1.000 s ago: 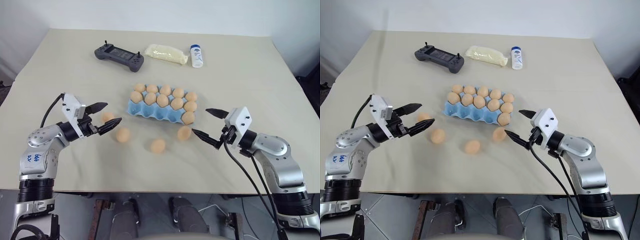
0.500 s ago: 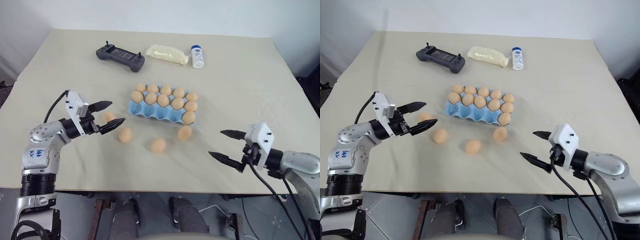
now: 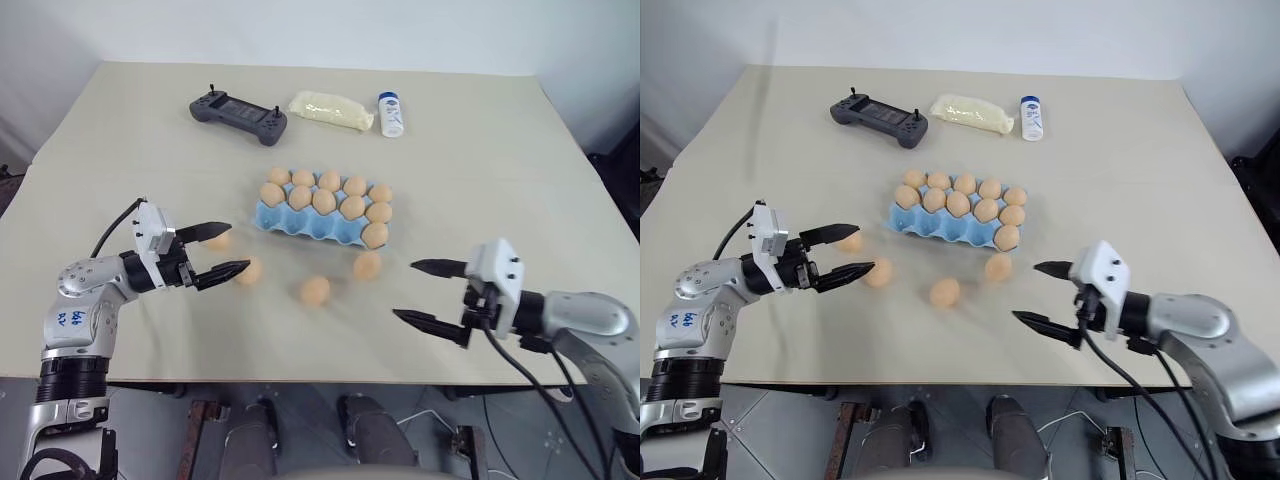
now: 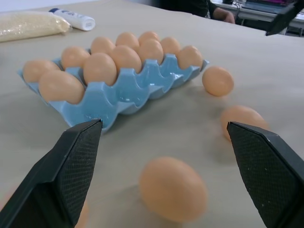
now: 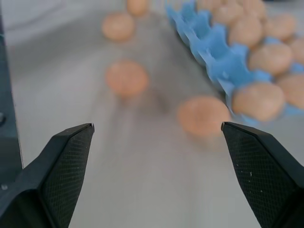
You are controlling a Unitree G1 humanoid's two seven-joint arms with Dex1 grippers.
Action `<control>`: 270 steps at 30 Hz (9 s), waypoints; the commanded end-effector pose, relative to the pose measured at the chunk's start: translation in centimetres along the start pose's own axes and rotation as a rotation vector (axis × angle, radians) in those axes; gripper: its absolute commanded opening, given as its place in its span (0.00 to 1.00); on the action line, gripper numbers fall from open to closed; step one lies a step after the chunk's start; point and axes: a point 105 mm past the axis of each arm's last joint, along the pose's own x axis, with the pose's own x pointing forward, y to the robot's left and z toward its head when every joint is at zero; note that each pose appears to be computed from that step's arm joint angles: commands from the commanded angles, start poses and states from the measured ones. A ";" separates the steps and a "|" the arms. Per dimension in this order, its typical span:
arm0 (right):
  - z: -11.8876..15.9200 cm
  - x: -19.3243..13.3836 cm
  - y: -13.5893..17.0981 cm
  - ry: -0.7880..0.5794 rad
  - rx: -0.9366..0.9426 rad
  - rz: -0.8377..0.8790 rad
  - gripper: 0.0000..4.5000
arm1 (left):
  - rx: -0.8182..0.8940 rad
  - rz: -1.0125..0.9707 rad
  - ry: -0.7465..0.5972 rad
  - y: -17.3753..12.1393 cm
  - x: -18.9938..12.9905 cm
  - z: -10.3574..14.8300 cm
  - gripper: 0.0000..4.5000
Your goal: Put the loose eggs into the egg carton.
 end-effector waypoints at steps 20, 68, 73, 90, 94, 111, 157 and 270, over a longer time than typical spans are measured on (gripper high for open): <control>0.2 6.8 1.6 -0.012 -0.059 0.223 1.00 | 0.002 -0.053 -0.056 -3.4 -1.4 1.4 0.99; 7.1 10.5 -4.6 0.009 -0.199 -0.002 0.50 | 0.023 -0.076 -0.075 -3.6 -2.0 0.7 1.00; 6.3 10.0 -8.3 0.037 -0.200 -0.138 0.50 | 0.034 -0.083 -0.056 -3.5 -1.8 0.2 1.00; 5.3 11.0 -7.2 0.038 -0.193 -0.053 0.99 | 0.054 -0.063 -0.069 -3.0 -1.6 0.4 1.00; 5.5 10.4 -7.3 0.034 -0.200 -0.062 0.99 | 0.058 -0.063 -0.069 -2.9 -1.6 0.5 1.00; 2.0 -1.6 -3.9 0.054 -0.020 -0.099 0.99 | 0.068 -0.082 -0.073 -1.8 -1.3 0.1 1.00; -3.2 6.1 -3.7 0.096 0.230 -0.228 0.79 | 0.101 -0.168 0.023 -3.7 -2.9 -1.8 1.00; 4.3 3.7 -6.0 -0.235 -0.180 0.392 1.00 | -0.132 0.700 0.357 -3.7 5.0 -3.2 0.80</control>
